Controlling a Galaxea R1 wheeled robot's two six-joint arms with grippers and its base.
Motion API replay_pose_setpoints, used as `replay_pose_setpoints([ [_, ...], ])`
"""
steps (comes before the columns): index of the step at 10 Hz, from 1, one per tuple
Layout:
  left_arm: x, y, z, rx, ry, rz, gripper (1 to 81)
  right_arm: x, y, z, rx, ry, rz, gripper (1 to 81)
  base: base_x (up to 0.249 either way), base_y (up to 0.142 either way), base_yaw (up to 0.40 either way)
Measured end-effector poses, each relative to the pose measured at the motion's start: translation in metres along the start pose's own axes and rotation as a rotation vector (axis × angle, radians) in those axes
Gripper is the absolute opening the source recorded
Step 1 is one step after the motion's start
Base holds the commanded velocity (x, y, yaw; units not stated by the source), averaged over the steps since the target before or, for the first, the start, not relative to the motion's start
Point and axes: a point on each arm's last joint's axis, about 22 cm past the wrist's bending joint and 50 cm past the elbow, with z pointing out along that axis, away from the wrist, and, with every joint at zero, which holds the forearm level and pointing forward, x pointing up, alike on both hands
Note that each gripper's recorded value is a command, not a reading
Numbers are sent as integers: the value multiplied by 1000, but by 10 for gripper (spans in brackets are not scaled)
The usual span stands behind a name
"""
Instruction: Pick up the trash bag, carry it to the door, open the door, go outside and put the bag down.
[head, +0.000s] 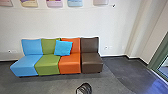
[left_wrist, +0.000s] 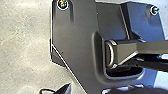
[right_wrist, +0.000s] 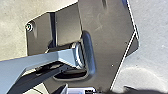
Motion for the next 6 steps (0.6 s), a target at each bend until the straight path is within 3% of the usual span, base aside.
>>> replay_pose_setpoints([
  [6,0,0,0,0,0,0,811,0,0,0,1,0,-2,811,136,0,0],
])
